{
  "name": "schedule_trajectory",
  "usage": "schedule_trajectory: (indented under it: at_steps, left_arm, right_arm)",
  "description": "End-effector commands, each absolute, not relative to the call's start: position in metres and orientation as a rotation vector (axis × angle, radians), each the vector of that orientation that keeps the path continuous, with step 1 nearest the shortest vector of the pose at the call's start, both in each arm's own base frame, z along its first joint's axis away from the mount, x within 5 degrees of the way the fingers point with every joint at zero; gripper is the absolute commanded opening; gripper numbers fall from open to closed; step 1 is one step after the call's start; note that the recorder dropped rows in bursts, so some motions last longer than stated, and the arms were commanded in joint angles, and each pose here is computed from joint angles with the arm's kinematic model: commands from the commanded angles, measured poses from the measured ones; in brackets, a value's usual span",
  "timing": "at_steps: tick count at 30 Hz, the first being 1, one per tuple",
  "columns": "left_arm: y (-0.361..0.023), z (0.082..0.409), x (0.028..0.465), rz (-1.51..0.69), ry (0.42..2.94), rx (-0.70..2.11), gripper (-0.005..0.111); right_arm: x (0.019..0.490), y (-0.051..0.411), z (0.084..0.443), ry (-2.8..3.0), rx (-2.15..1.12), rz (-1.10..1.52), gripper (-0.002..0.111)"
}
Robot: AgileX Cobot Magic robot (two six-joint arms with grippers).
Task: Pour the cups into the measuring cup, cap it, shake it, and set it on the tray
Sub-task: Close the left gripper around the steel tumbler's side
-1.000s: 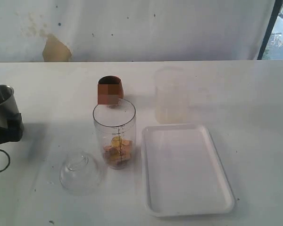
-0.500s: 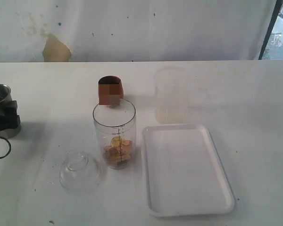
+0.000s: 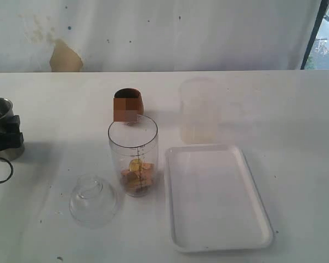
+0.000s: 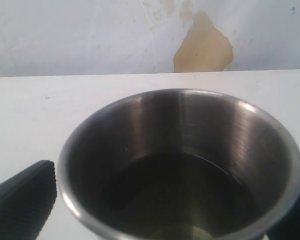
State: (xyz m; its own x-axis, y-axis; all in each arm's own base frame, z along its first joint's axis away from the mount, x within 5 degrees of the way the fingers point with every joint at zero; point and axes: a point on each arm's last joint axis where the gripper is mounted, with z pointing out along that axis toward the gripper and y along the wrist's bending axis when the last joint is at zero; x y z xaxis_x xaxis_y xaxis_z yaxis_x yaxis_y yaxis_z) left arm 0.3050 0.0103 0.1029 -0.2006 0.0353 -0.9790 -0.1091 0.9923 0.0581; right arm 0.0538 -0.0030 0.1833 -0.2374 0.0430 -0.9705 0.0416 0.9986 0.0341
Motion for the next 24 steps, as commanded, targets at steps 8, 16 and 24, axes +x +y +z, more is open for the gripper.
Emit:
schedule_trajectory:
  at_steps: [8,16,24]
  left_arm:
    - [0.0119,0.1039,0.3062,0.143,1.751,-0.067,0.105]
    - [0.0122,0.1039,0.3062,0.142,1.751,-0.075,0.105]
    - [0.0122,0.1051,0.3083,0.141,1.743,-0.076,0.105]
  right_arm:
    - [0.054,-0.0029,0.1844,1.802,0.064,0.004,0.0]
    - [0.054,-0.0029,0.1844,1.802,0.064,0.004,0.0]
    - [0.054,-0.0029,0.1844,1.802,0.064,0.004,0.0]
